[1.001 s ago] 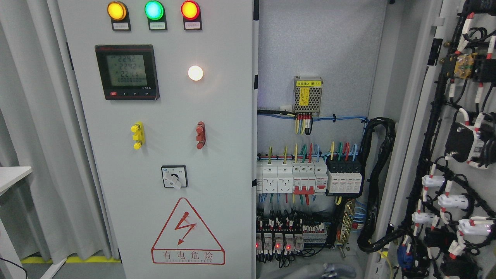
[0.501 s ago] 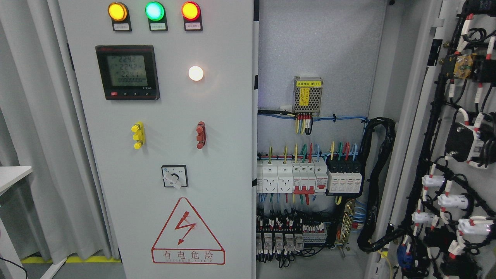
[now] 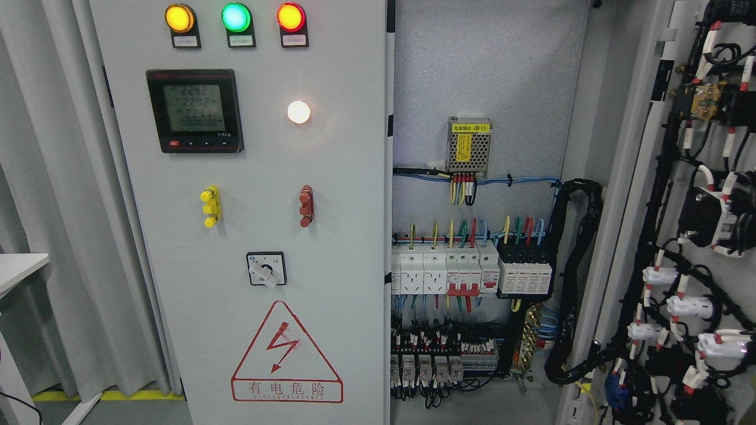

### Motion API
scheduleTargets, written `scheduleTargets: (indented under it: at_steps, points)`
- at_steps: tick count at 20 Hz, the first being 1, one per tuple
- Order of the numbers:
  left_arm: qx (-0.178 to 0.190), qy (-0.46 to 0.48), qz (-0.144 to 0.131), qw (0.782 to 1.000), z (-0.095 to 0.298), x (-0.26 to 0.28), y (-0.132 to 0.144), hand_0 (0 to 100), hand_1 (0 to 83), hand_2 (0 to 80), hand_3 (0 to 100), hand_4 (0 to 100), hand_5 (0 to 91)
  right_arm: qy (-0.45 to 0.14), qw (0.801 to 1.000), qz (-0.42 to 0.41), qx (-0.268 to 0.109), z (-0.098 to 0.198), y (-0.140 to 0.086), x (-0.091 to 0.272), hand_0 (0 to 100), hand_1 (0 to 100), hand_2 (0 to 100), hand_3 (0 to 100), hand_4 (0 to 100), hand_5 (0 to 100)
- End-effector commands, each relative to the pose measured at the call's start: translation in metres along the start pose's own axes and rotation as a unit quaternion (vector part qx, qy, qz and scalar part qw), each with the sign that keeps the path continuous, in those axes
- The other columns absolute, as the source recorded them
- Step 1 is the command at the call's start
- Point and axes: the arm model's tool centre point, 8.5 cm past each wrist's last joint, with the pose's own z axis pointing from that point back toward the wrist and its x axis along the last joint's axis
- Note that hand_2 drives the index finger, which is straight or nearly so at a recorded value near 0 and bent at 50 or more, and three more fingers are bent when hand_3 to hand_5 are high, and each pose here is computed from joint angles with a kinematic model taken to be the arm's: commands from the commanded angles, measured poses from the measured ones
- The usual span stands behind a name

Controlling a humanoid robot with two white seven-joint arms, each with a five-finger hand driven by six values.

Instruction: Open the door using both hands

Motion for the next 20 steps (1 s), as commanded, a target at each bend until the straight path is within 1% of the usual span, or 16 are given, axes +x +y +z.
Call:
scheduleTargets:
  at_steps: [1, 2, 3, 4, 5, 7, 9, 12, 13, 16, 17, 19, 20]
  points:
    - [0.141, 0.230, 0.128, 0.954, 0.047, -0.159, -0.002, 30, 0.0, 2.8, 3, 4, 0.0, -0.379, 0.923, 0.048, 0.046, 0.088, 0.031, 0.238, 22, 0, 0, 0, 0, 0]
    - [0.179, 0.239, 0.121, 0.947, 0.051, -0.163, 0.003, 30, 0.0, 2.7, 3, 4, 0.0, -0.404, 0.912, 0.047, 0.049, 0.101, 0.035, 0.253, 22, 0, 0, 0, 0, 0]
    - [0.208, 0.245, 0.118, 0.940, 0.055, -0.166, 0.007, 30, 0.0, 2.7, 3, 4, 0.0, -0.434, 0.898, 0.049, 0.056, 0.116, 0.040, 0.269, 22, 0, 0, 0, 0, 0]
    - [0.224, 0.251, 0.118, 0.934, 0.059, -0.170, 0.010, 30, 0.0, 2.7, 3, 4, 0.0, -0.457, 0.886, 0.050, 0.057, 0.128, 0.042, 0.282, 22, 0, 0, 0, 0, 0]
    - [0.233, 0.257, 0.124, 0.930, 0.063, -0.174, 0.011, 30, 0.0, 2.7, 3, 4, 0.0, -0.480, 0.874, 0.050, 0.058, 0.141, 0.043, 0.293, 22, 0, 0, 0, 0, 0]
    - [0.243, 0.264, 0.141, 0.923, 0.069, -0.181, 0.011, 30, 0.0, 2.7, 3, 4, 0.0, -0.507, 0.859, 0.051, 0.053, 0.154, 0.041, 0.306, 22, 0, 0, 0, 0, 0]
    - [0.249, 0.266, 0.156, 0.918, 0.072, -0.186, 0.010, 30, 0.0, 2.7, 3, 4, 0.0, -0.533, 0.843, 0.052, 0.053, 0.161, 0.041, 0.314, 22, 0, 0, 0, 0, 0]
    - [0.248, 0.265, 0.156, 0.919, 0.072, -0.186, 0.010, 30, 0.0, 2.7, 3, 4, 0.0, -0.581, 0.811, 0.057, 0.035, 0.170, 0.029, 0.332, 22, 0, 0, 0, 0, 0]
    - [0.248, 0.264, 0.156, 0.919, 0.072, -0.185, 0.010, 30, 0.0, 2.7, 3, 4, 0.0, -0.592, 0.803, 0.059, 0.029, 0.171, 0.026, 0.338, 22, 0, 0, 0, 0, 0]
    - [0.247, 0.264, 0.156, 0.919, 0.072, -0.185, 0.010, 30, 0.0, 2.7, 3, 4, 0.0, -0.627, 0.777, 0.058, 0.004, 0.177, 0.012, 0.367, 22, 0, 0, 0, 0, 0]
    - [0.245, 0.263, 0.156, 0.920, 0.071, -0.185, 0.009, 30, 0.0, 2.7, 3, 4, 0.0, -0.641, 0.765, 0.053, -0.007, 0.180, 0.008, 0.380, 22, 0, 0, 0, 0, 0]
    - [0.245, 0.263, 0.156, 0.920, 0.071, -0.185, 0.009, 30, 0.0, 2.7, 3, 4, 0.0, -0.669, 0.742, 0.047, -0.012, 0.187, 0.007, 0.407, 22, 0, 0, 0, 0, 0]
    - [0.245, 0.263, 0.156, 0.920, 0.071, -0.185, 0.009, 30, 0.0, 2.7, 3, 4, 0.0, -0.676, 0.735, 0.044, -0.013, 0.189, 0.008, 0.415, 22, 0, 0, 0, 0, 0]
